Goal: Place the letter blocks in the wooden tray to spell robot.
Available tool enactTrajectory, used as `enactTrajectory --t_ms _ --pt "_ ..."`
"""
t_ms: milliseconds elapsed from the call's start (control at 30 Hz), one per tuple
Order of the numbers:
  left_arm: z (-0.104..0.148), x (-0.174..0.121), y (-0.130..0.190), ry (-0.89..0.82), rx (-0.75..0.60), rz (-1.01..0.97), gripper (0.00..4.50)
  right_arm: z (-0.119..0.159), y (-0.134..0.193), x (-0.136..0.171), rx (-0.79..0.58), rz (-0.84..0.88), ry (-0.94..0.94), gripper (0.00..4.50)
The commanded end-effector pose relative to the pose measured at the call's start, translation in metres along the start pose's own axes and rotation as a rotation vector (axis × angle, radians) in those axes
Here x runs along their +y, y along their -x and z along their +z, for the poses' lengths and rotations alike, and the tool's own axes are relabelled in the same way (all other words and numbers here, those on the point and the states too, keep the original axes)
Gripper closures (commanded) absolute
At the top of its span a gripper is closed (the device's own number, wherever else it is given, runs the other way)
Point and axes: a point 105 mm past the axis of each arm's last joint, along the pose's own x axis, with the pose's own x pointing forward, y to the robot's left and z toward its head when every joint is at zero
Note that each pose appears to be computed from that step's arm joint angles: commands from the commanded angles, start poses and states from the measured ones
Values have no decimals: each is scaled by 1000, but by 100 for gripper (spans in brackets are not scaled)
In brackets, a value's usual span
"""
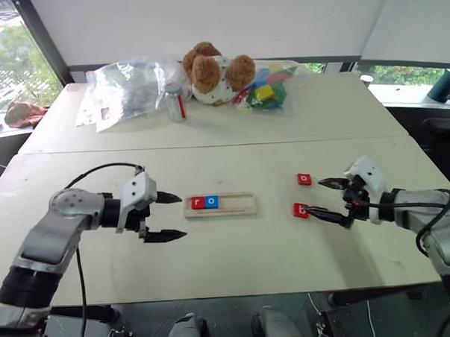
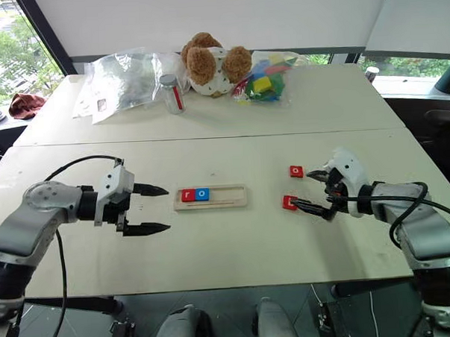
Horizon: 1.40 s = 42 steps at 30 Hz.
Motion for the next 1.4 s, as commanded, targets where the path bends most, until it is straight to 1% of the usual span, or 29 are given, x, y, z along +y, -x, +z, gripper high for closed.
enactTrajectory --t_ms 33,233,433,533,633,700,767,833,900,1000,1100,1167,1233,1400 --pt "16 3 11 -47 -25 51 0 -1 -5 6 -11 115 97 4" --pt "18 3 12 -47 -21 78 0 -7 -24 9 -36 162 109 4" --pt "19 6 14 -52 -13 88 0 -12 -30 5 -32 167 114 4" --pt "18 7 13 -58 -6 88 0 -16 -34 2 -29 167 103 82" --pt "17 8 14 -56 -3 94 0 -18 -36 3 -34 179 97 245" --pt "15 10 16 -52 -1 106 0 -18 -38 5 -39 186 98 336" --pt "13 12 18 -46 4 119 0 -16 -39 5 -44 186 103 335" --pt "7 14 23 -29 15 140 0 -5 -41 3 -63 184 126 335" --pt "-3 18 30 -9 36 169 0 19 -48 4 -114 203 147 335" --pt "-11 23 38 10 51 198 0 57 -67 15 -175 270 197 335" --pt "-12 23 41 14 50 205 0 82 -90 32 -189 351 247 335" --pt "-12 23 41 11 47 209 0 90 -105 44 -180 406 270 335" --pt "-11 22 39 9 44 212 0 92 -117 51 -164 444 282 335" --pt "-10 16 35 9 31 216 0 90 -138 57 -108 485 299 335"
